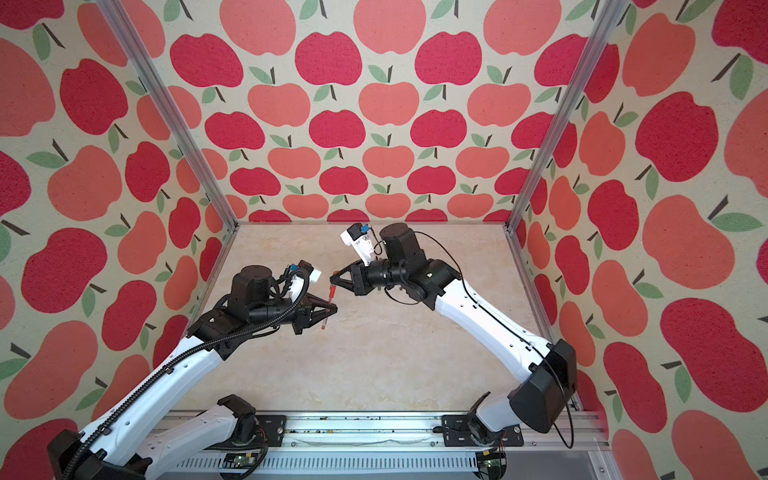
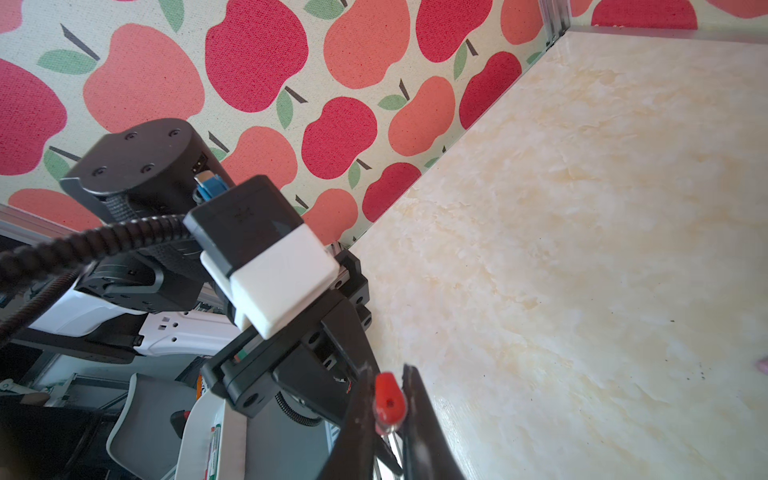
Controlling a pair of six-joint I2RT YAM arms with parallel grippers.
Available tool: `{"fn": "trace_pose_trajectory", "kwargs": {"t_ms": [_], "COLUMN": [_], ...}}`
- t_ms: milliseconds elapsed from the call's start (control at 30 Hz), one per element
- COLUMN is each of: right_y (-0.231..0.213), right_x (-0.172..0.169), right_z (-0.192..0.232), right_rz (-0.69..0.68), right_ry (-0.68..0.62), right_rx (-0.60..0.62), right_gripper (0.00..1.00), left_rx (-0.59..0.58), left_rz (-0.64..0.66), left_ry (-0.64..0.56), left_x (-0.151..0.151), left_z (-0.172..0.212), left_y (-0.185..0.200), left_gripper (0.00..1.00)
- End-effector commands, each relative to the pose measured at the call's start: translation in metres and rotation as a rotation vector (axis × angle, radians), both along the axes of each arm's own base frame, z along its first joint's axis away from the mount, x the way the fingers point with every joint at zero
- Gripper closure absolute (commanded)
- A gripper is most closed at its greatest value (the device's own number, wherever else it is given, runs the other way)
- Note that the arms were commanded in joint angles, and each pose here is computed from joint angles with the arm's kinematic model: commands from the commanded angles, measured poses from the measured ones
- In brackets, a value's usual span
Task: Insert the pens into the pen caps
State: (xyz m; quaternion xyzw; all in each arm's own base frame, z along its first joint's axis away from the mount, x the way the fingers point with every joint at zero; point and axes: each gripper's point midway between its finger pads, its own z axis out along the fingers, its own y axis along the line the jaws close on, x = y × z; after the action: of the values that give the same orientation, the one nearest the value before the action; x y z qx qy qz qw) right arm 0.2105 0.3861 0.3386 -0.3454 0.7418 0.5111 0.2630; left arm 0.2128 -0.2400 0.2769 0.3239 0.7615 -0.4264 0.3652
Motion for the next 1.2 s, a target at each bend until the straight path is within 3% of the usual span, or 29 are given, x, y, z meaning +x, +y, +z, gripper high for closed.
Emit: {"fn": "trace_pose_trajectory", "kwargs": {"t_ms": [0,1167], "right_y": [0.006,0.002], "right_x": [-0.037,-0.046], "right_z": [-0.042,-0.092], "right_rz": [0.136,0.132], "right_ry": [0.133,0.230], "right_rx": [-0.115,-0.156], "right_gripper": [0.91,0.92], "left_rx": [-0.169,-0.325], "left_rz": [0.015,0.091], "left_ry": [-0.334,-0.569], "left_x": [0.022,0.073], "left_z": [0.098,0.208], "left_y": [-0.005,0.016], "left_gripper": [1.00,1.00]}}
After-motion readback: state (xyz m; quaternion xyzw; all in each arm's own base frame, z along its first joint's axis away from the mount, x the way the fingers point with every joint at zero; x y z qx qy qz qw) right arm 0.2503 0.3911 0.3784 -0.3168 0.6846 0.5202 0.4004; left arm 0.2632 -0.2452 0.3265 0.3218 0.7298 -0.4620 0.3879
